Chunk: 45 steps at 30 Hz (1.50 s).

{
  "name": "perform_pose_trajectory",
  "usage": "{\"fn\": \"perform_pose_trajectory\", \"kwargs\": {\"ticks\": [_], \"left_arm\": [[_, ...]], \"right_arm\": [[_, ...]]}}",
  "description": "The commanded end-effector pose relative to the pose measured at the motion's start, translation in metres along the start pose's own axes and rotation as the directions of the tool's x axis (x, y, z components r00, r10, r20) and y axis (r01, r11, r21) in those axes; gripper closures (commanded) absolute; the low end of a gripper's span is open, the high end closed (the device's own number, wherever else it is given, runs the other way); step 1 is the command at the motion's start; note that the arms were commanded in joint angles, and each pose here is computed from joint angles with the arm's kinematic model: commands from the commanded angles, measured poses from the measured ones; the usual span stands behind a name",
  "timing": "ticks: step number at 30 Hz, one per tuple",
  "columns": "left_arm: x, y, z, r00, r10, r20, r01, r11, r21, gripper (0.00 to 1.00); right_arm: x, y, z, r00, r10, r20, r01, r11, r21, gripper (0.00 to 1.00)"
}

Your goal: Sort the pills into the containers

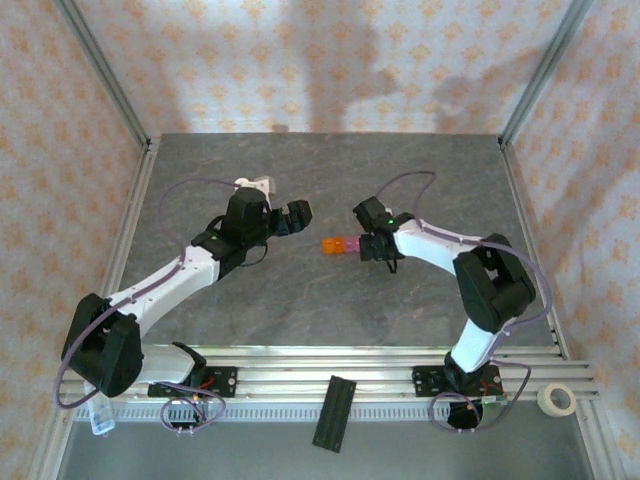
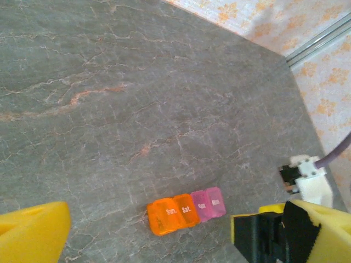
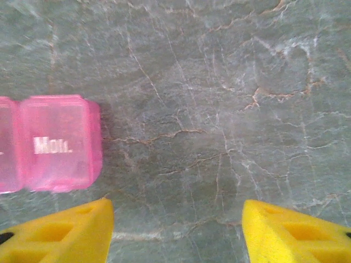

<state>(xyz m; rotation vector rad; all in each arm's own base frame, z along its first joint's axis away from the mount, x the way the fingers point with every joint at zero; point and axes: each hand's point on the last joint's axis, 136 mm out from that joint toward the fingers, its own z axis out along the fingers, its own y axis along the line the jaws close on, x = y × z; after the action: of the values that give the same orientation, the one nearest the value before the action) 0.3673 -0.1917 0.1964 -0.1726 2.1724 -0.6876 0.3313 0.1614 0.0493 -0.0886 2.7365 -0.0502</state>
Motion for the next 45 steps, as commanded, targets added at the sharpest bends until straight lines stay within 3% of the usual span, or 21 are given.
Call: {"fn": "perform_pose_trajectory", "kwargs": {"ticks": [1,7,14,35,40,45], "left_arm": [[-0.001,0.004,0.003,0.997,0.071,-0.035,-0.073,0.997,-0.031,0.00],[0.009,0.020,0.007,0.982,0.153,-0.111,-0.165,0.980,-0.108,0.00],[0.023,0.036,0.015,0.964,0.196,-0.181,-0.225,0.961,-0.160,0.00],[0.042,0.053,0.040,0.931,0.218,-0.295,-0.282,0.939,-0.197,0.00],[0.057,0.061,0.043,0.883,0.265,-0.387,-0.362,0.910,-0.203,0.00],[0.082,0.064,0.048,0.787,0.360,-0.502,-0.507,0.841,-0.192,0.00]], "right_arm": [[-0.020,0.010,-0.030,0.998,0.039,0.053,-0.035,0.997,-0.072,0.32],[-0.037,0.041,-0.028,1.000,0.012,0.003,-0.011,0.985,-0.174,0.24],[-0.046,0.053,-0.012,0.999,-0.018,-0.033,0.011,0.984,-0.176,0.20],[-0.010,0.053,0.035,0.989,-0.044,-0.141,0.023,0.988,-0.151,0.20],[-0.002,0.050,0.042,0.987,-0.041,-0.156,0.018,0.989,-0.144,0.21],[0.007,0.048,0.048,0.985,-0.032,-0.169,0.009,0.990,-0.138,0.21]]}}
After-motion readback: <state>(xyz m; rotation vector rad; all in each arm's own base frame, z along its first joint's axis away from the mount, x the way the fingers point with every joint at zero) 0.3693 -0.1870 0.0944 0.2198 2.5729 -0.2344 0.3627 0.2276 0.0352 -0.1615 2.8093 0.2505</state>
